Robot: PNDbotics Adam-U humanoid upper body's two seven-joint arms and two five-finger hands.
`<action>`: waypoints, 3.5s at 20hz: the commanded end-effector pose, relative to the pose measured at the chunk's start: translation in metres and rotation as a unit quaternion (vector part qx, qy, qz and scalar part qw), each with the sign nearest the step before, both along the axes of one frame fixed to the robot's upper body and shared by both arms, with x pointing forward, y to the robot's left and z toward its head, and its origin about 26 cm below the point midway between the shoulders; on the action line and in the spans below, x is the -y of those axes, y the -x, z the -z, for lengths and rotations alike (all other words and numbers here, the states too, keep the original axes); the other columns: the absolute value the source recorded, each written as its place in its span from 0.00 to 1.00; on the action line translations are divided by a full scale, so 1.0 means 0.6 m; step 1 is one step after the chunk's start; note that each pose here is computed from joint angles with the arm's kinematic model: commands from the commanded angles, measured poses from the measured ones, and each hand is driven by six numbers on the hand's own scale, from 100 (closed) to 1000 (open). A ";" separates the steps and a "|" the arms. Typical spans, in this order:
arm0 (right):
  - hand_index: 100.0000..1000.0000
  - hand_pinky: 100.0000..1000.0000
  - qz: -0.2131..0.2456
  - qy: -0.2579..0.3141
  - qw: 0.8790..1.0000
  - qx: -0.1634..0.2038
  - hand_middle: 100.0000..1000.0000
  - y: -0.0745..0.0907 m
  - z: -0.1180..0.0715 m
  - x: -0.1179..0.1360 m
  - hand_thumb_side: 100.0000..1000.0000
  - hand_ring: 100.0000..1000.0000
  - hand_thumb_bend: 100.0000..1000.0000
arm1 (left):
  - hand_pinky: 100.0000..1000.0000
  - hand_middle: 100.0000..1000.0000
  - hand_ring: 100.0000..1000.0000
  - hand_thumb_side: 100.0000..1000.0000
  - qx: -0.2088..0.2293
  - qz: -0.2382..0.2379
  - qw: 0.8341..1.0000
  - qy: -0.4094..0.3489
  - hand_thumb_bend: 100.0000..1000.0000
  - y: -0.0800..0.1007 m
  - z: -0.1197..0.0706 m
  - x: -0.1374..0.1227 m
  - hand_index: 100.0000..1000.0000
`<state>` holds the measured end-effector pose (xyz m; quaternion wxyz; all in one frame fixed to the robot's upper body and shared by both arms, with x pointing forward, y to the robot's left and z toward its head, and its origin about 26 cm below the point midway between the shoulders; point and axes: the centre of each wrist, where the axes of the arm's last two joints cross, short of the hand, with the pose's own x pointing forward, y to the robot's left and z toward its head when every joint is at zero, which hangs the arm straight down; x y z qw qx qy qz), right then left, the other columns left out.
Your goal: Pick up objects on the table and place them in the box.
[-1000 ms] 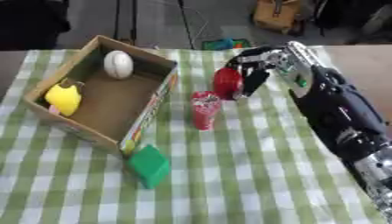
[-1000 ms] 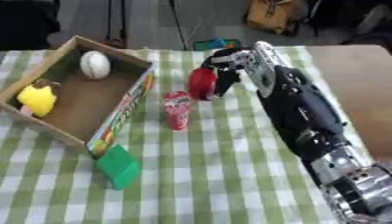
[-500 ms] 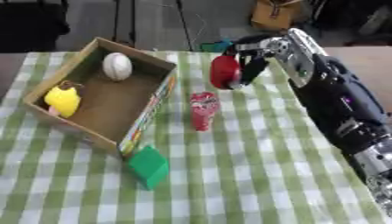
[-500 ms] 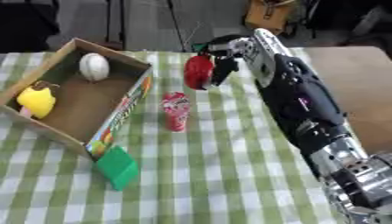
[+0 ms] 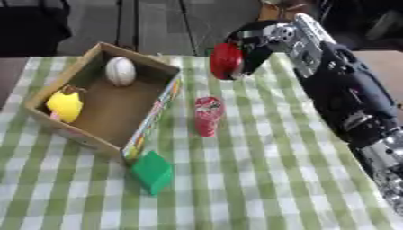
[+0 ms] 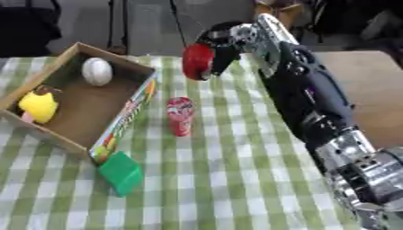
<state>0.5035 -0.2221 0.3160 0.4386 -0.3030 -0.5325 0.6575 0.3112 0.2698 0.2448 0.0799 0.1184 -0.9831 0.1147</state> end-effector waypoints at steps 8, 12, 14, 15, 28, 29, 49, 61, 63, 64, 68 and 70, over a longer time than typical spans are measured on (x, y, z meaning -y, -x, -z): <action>0.58 0.09 -0.047 -0.011 0.998 0.047 0.61 0.014 -0.074 -0.072 0.29 0.52 0.00 | 0.81 0.75 0.83 1.00 0.012 0.001 1.000 -0.013 0.00 0.005 -0.014 -0.002 0.74; 0.58 0.09 -0.065 -0.014 0.996 0.058 0.61 0.019 -0.086 -0.103 0.29 0.52 0.00 | 0.81 0.75 0.83 1.00 0.014 0.006 1.000 -0.014 0.00 0.004 -0.016 0.001 0.74; 0.58 0.08 -0.075 -0.019 0.995 0.062 0.61 0.021 -0.089 -0.120 0.29 0.51 0.00 | 0.81 0.75 0.83 1.00 0.015 0.010 1.000 -0.014 0.00 0.004 -0.017 0.003 0.75; 0.60 0.09 -0.081 -0.022 0.994 0.064 0.61 0.023 -0.090 -0.130 0.30 0.51 0.00 | 0.81 0.75 0.83 1.00 0.016 0.012 1.000 -0.014 0.00 0.003 -0.018 0.004 0.75; 0.61 0.07 -0.094 -0.068 0.988 0.097 0.62 0.031 -0.060 -0.221 0.33 0.48 0.00 | 0.81 0.75 0.83 1.00 0.039 0.040 0.998 -0.015 0.00 0.000 -0.037 0.022 0.75; 0.62 0.06 -0.094 -0.071 0.987 0.108 0.62 0.032 -0.057 -0.225 0.33 0.48 0.00 | 0.81 0.75 0.83 1.00 0.040 0.041 0.998 -0.015 0.00 0.000 -0.038 0.023 0.75; 0.75 0.16 -0.069 -0.038 0.984 0.160 0.68 0.015 0.018 -0.229 0.40 0.55 0.00 | 0.81 0.75 0.83 1.00 0.046 0.047 0.998 -0.010 0.00 -0.001 -0.043 0.028 0.75; 1.00 0.67 -0.101 0.012 0.984 0.146 1.00 0.017 0.007 -0.233 0.69 0.90 0.39 | 0.82 0.75 0.83 1.00 0.043 0.045 0.998 -0.009 0.00 -0.001 -0.041 0.027 0.74; 1.00 0.81 -0.107 0.016 0.986 0.127 1.00 0.017 0.003 -0.234 0.78 0.98 0.42 | 0.82 0.75 0.83 1.00 0.044 0.045 0.998 -0.008 0.00 -0.001 -0.041 0.027 0.74; 1.00 0.89 -0.108 0.016 0.987 0.116 1.00 0.018 0.001 -0.234 0.83 1.00 0.42 | 0.82 0.75 0.83 1.00 0.044 0.045 0.998 -0.008 0.00 -0.001 -0.042 0.027 0.74; 1.00 0.96 -0.103 0.005 0.991 0.081 1.00 0.018 -0.004 -0.231 0.85 1.00 0.46 | 0.82 0.75 0.83 1.00 0.045 0.046 0.998 -0.008 0.00 -0.001 -0.042 0.027 0.74; 1.00 0.96 -0.102 0.002 0.992 0.073 1.00 0.019 -0.006 -0.231 0.84 1.00 0.46 | 0.82 0.75 0.83 1.00 0.045 0.046 0.998 -0.008 0.00 -0.001 -0.042 0.027 0.74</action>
